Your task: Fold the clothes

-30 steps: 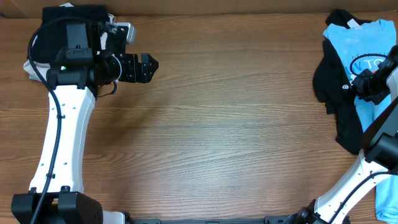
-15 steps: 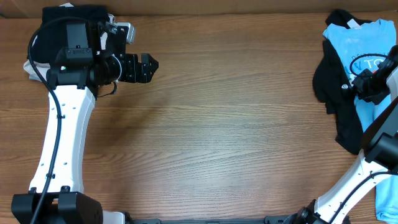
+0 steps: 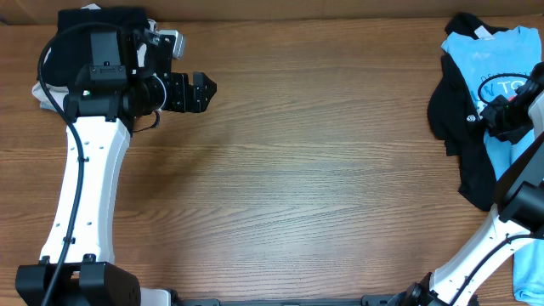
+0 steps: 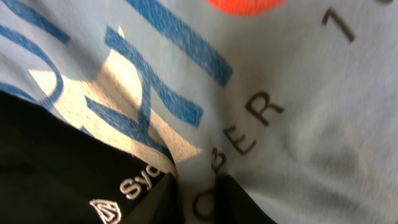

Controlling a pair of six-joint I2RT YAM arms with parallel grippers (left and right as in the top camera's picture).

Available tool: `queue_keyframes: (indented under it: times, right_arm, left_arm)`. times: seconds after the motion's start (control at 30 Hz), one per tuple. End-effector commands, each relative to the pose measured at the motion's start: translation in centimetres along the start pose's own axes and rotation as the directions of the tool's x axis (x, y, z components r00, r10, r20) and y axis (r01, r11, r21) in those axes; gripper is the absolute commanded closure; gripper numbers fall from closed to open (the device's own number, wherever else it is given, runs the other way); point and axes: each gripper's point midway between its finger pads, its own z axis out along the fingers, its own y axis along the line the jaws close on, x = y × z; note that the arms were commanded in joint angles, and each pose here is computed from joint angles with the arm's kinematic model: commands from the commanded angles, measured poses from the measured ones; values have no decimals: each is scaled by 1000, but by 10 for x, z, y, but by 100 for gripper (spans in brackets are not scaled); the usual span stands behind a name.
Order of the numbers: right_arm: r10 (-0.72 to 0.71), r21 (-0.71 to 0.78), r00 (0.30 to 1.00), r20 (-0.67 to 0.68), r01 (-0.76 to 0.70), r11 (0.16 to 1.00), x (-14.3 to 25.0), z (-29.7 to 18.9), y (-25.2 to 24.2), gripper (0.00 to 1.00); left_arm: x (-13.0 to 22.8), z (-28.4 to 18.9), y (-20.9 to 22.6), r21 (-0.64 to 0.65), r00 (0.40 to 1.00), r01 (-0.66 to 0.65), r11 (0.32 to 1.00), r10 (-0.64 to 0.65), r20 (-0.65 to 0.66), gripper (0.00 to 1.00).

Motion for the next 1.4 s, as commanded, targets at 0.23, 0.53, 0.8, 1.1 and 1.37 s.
queue_keyframes:
  times: [0.23,0.53,0.8,1.1,1.37]
  right_arm:
    - [14,-45,999,34,-12,999,-13,-31,8,89]
    - [14,-46,999,40,-12,999,-14,-33,8,96]
    - [14,-71,992,128,-5,997,-28,-86,13,96]
    - [9,-111,960,281,24,993,-44,-185,24,96]
    - [8,-111,960,282,24,994,-39,-194,23,84]
  left_arm:
    - [-13,-9,-6,-4,999,-31,1000,31,38,7]
    - [-13,-9,-7,-3,999,-30,1000,31,38,7]
    - [-13,-9,-6,-4,999,-31,1000,31,38,7]
    - [-13,-9,-5,-14,999,-30,999,31,38,5]
    - [-12,-9,-2,-29,999,-29,999,30,36,4]
